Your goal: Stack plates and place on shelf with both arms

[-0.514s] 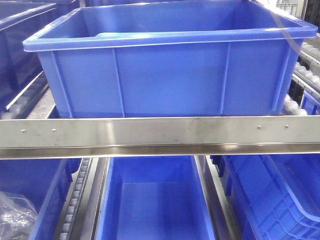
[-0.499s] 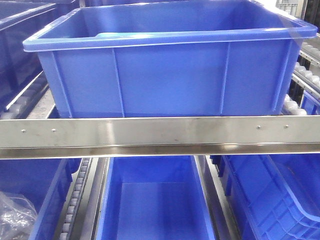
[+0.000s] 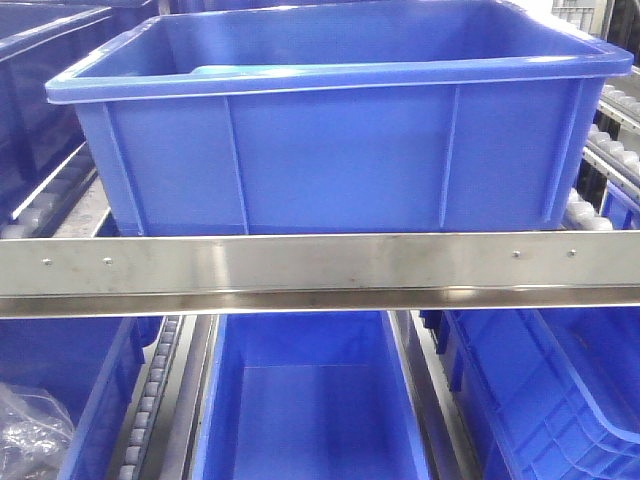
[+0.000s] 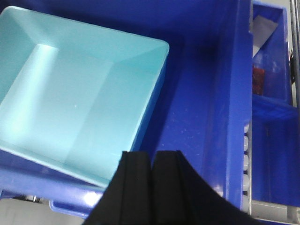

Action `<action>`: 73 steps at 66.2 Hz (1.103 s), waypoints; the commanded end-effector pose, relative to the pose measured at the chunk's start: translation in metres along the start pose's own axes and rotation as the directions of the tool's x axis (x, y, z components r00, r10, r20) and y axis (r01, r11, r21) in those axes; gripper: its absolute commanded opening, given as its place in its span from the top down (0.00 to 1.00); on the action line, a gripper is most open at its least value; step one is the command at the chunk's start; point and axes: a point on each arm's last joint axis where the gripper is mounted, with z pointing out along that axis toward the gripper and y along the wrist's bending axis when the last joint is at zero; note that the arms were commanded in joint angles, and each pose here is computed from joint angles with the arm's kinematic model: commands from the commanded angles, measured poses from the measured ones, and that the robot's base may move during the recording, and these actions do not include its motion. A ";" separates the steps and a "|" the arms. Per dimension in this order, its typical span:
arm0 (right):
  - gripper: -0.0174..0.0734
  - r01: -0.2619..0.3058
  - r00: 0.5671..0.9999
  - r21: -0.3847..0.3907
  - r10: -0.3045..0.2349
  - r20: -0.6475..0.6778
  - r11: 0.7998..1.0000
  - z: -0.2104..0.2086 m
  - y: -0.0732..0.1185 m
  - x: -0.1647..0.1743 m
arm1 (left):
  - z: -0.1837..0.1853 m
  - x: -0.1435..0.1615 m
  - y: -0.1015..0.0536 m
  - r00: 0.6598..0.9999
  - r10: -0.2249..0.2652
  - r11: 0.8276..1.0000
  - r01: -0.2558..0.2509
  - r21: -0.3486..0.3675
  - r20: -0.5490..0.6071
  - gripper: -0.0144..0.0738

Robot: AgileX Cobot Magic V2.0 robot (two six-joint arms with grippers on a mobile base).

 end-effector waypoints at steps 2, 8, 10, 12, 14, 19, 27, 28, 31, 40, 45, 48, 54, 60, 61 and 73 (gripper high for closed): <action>0.75 0.018 0.983 -0.009 -0.016 0.184 1.000 -0.030 -0.001 0.002 | -0.001 -0.005 0.000 0.996 -0.007 1.000 0.007 0.000 0.092 0.74; 0.75 0.022 0.978 -0.015 -0.019 0.207 1.000 -0.037 -0.003 0.032 | -0.001 -0.005 0.000 0.996 -0.007 1.000 0.007 0.000 0.092 0.74; 0.75 0.023 0.977 -0.017 -0.019 0.213 1.000 -0.039 -0.004 0.040 | -0.001 -0.005 0.000 0.996 -0.007 1.000 0.007 0.000 0.092 0.74; 0.75 0.024 0.975 -0.018 -0.020 0.219 1.000 -0.042 -0.004 0.050 | -0.001 -0.005 0.000 0.996 -0.007 1.000 0.007 0.000 0.092 0.74; 0.75 0.025 0.973 -0.020 -0.020 0.231 0.999 -0.046 -0.005 0.057 | -0.001 -0.005 0.000 0.996 -0.007 1.000 0.007 0.000 0.092 0.74; 0.75 0.027 0.969 -0.025 -0.020 0.247 0.999 -0.054 -0.007 0.083 | -0.001 -0.005 -0.002 0.996 -0.012 0.999 0.009 0.032 0.093 0.74; 0.75 0.027 0.963 -0.027 -0.018 0.268 0.999 -0.064 -0.011 0.125 | -0.001 -0.005 -0.002 0.996 -0.012 0.999 0.009 0.032 0.093 0.74; 0.75 0.025 0.962 -0.025 -0.017 0.272 0.999 -0.065 -0.012 0.129 | -0.001 -0.005 -0.002 0.996 -0.012 0.999 0.009 0.032 0.093 0.74; 0.75 0.017 0.960 -0.021 -0.010 0.281 1.000 -0.070 -0.014 0.145 | -0.001 -0.005 -0.002 0.996 -0.012 0.999 0.009 0.032 0.093 0.74; 0.75 -0.019 0.952 0.006 0.017 0.304 1.000 -0.083 -0.024 0.181 | -0.001 -0.005 -0.002 0.996 -0.012 0.999 0.009 0.032 0.093 0.74; 0.75 -0.039 0.950 0.037 0.026 0.311 0.999 -0.089 -0.030 0.203 | -0.001 -0.005 -0.002 0.996 -0.012 0.999 0.009 0.032 0.093 0.74; 0.75 -0.052 0.948 0.057 0.031 0.317 0.997 -0.092 -0.033 0.214 | -0.001 -0.005 -0.002 0.996 -0.012 0.999 0.009 0.032 0.093 0.74; 0.75 -0.082 0.942 0.093 0.047 0.334 0.992 -0.099 -0.039 0.234 | -0.001 -0.005 -0.002 0.996 -0.012 0.999 0.009 0.032 0.093 0.74; 0.75 -0.114 0.930 0.119 0.064 0.361 0.986 -0.105 -0.042 0.257 | -0.001 -0.005 -0.002 0.996 -0.012 0.999 0.009 0.032 0.093 0.74; 0.75 -0.123 0.927 0.122 0.070 0.368 0.985 -0.106 -0.042 0.262 | -0.001 -0.005 -0.002 0.996 -0.012 0.999 0.009 0.032 0.093 0.74; 0.75 -0.171 0.891 0.140 0.092 0.444 0.975 -0.106 -0.044 0.305 | -0.001 -0.005 -0.002 0.996 -0.012 0.999 0.009 0.032 0.093 0.74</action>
